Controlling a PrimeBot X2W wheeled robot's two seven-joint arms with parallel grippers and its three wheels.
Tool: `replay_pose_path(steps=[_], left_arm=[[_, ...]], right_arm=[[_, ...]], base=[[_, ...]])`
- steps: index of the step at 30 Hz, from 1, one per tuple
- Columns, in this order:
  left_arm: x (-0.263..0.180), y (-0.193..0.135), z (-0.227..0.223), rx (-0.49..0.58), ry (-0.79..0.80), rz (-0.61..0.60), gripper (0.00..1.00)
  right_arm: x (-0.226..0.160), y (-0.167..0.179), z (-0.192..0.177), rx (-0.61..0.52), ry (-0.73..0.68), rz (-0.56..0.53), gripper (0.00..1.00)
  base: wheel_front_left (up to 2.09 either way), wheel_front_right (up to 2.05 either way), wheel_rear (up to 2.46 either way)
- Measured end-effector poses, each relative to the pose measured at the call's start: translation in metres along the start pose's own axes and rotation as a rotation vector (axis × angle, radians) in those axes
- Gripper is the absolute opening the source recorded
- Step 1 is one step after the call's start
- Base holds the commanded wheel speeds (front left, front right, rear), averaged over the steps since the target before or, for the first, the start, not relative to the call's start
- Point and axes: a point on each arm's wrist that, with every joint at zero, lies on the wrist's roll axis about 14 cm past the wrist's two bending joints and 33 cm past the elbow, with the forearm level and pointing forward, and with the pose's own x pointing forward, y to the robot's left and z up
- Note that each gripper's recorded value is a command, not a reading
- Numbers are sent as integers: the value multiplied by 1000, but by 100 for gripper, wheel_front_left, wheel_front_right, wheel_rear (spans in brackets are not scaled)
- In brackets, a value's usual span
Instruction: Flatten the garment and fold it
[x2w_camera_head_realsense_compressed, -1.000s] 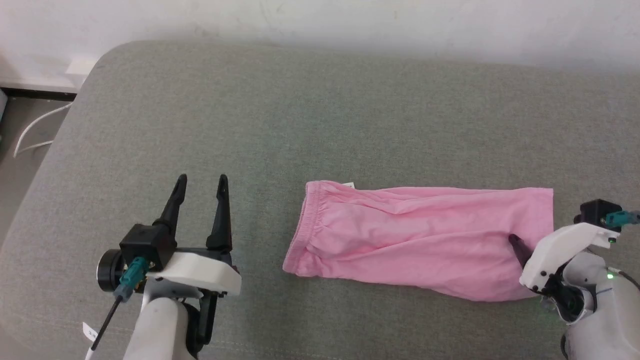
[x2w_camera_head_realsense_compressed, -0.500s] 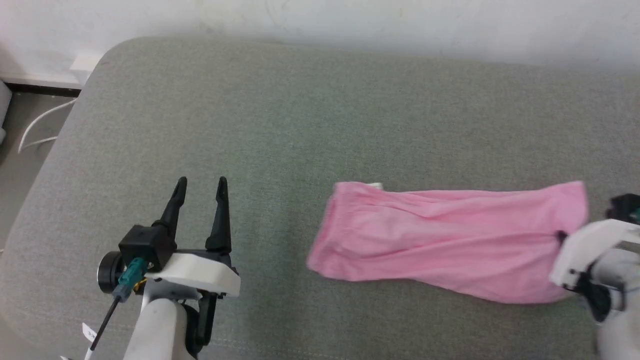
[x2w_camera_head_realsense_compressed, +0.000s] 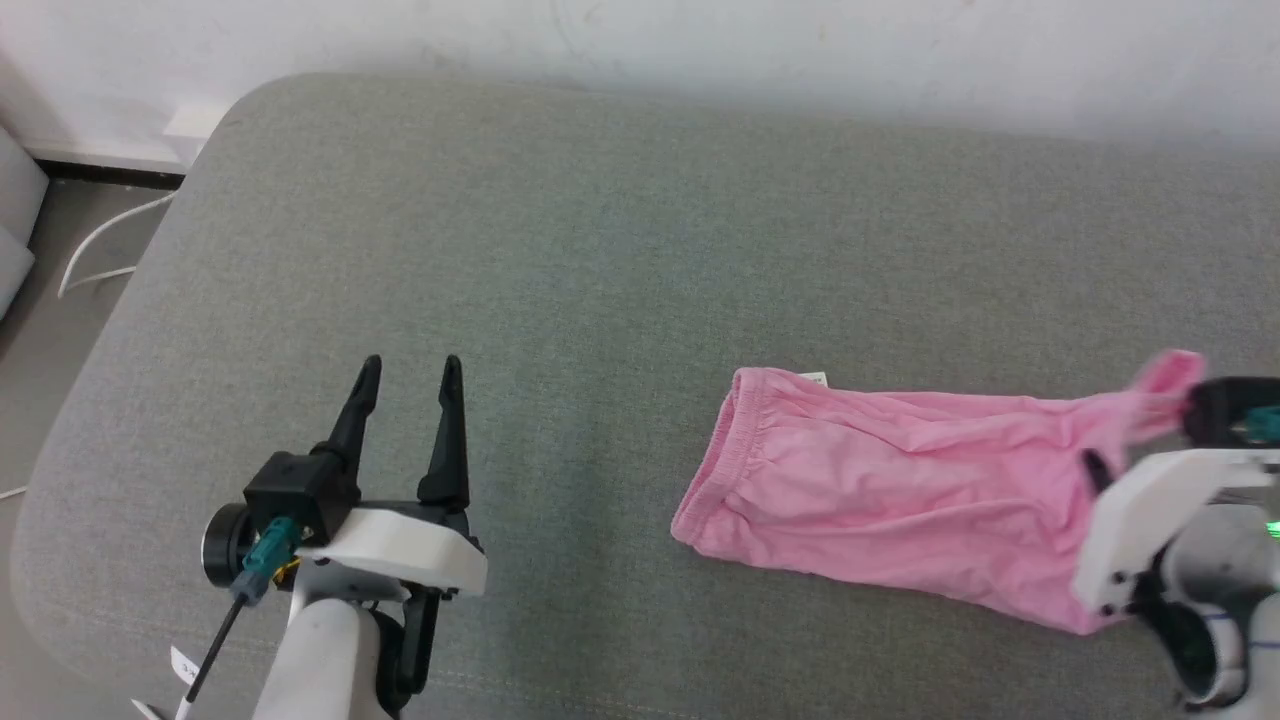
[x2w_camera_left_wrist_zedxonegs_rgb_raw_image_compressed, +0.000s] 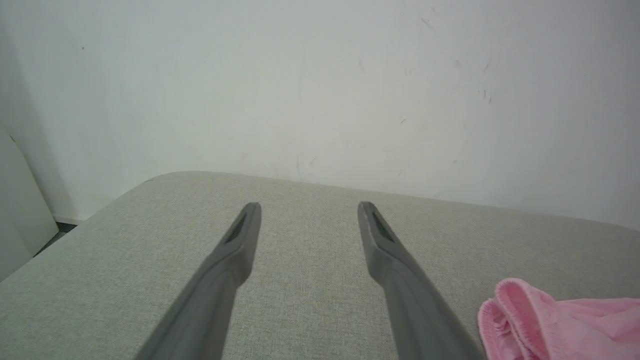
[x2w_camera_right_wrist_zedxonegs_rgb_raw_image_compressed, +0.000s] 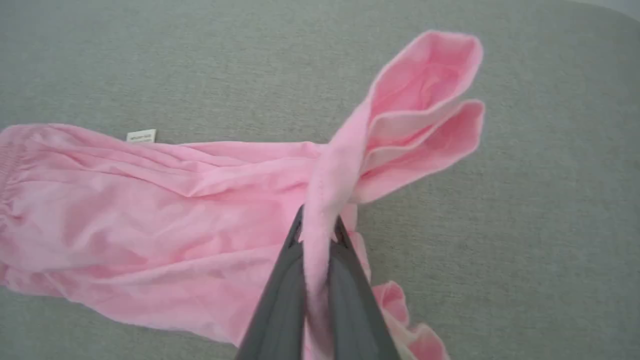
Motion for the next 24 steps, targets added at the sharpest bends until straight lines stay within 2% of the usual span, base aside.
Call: replay_pose_path(steps=[5,10,16,21,22,23,24], left_arm=[[0,0,-2,-7,5,0,100],[1,-1,-5,-12,14,1,100],[3,2,-6,-15,15,10,100],[2,8,-11,-24,30,33,100],[2,9,-12,-23,33,39,100],[1,10,-12,-23,35,44,100],[1,11,-13,-24,38,47,100]], right_arm=[[-22,76,11,-107,15,214,0],[-26,138,10,-215,42,380,0],[-8,185,0,-297,118,505,0],[10,207,-21,-352,214,557,0],[13,210,-24,-354,225,565,29],[15,213,-26,-356,232,576,79],[16,217,-28,-347,237,592,100]], base=[[0,0,0],[0,0,0],[0,0,0],[0,0,0],[0,0,0],[0,0,0],[0,0,0]])
